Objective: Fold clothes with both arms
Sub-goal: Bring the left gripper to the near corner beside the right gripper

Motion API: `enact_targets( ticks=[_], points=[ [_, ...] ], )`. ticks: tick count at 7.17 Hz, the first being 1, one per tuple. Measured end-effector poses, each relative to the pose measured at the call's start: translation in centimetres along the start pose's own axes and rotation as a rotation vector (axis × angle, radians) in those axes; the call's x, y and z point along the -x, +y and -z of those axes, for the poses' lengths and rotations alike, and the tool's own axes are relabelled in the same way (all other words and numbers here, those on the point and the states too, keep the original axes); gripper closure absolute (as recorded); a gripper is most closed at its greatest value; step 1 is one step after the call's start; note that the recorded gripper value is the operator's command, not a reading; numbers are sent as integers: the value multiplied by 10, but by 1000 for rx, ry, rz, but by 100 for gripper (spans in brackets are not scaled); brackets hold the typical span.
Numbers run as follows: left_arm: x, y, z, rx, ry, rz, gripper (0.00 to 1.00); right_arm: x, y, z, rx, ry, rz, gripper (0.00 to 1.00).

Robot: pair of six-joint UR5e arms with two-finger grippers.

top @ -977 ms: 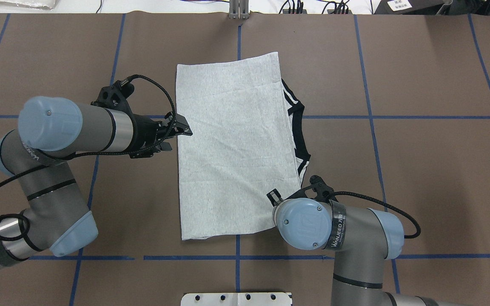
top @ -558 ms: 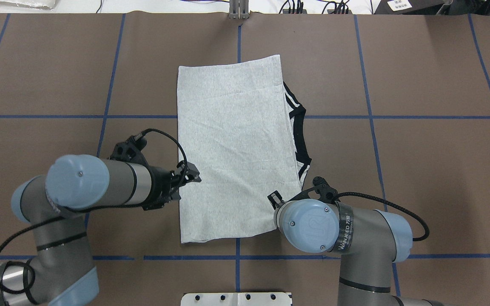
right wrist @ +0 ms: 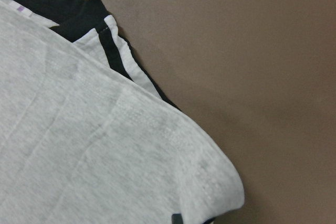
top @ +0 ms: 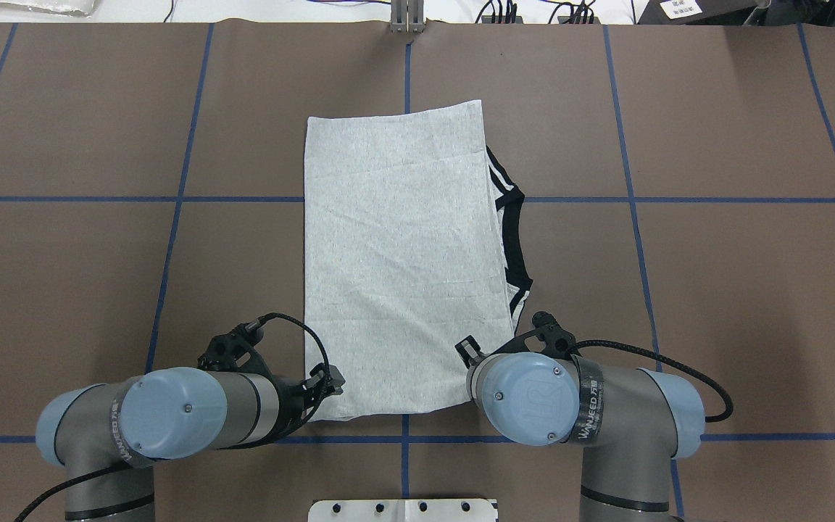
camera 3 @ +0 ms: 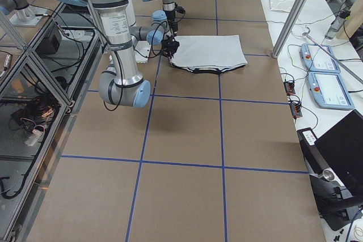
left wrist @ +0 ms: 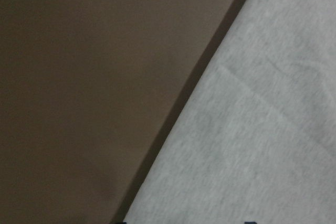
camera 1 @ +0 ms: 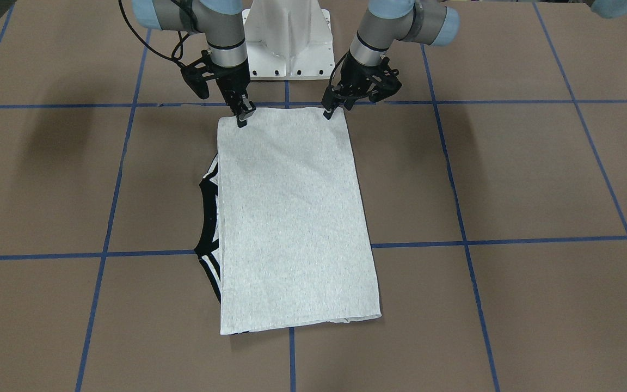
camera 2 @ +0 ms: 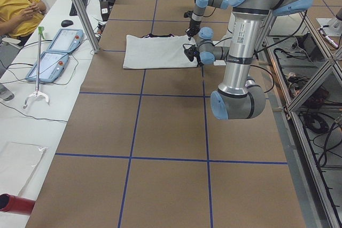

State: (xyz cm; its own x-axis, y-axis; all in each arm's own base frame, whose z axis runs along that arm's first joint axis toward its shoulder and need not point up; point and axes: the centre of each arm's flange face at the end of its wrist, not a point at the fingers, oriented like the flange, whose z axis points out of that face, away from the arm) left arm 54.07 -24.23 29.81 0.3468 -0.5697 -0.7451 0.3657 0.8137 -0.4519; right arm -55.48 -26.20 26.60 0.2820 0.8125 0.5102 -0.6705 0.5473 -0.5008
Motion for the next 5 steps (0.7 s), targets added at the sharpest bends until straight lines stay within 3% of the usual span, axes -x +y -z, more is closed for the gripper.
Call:
enact_targets(
  ticks=[1, 2, 3, 5],
  points=[
    [4, 6, -3, 0, -14, 1, 48, 0, 0, 0, 0, 0, 0, 100],
    [6, 7, -5, -1, -21, 2, 90, 0, 0, 0, 1, 0, 0, 100],
    [7, 8, -6, -2, -24, 3, 100, 0, 0, 1, 1, 0, 0, 100],
    [7, 7, -6, -3, -26, 5, 100, 0, 1, 4, 7, -4, 0, 100]
  ],
)
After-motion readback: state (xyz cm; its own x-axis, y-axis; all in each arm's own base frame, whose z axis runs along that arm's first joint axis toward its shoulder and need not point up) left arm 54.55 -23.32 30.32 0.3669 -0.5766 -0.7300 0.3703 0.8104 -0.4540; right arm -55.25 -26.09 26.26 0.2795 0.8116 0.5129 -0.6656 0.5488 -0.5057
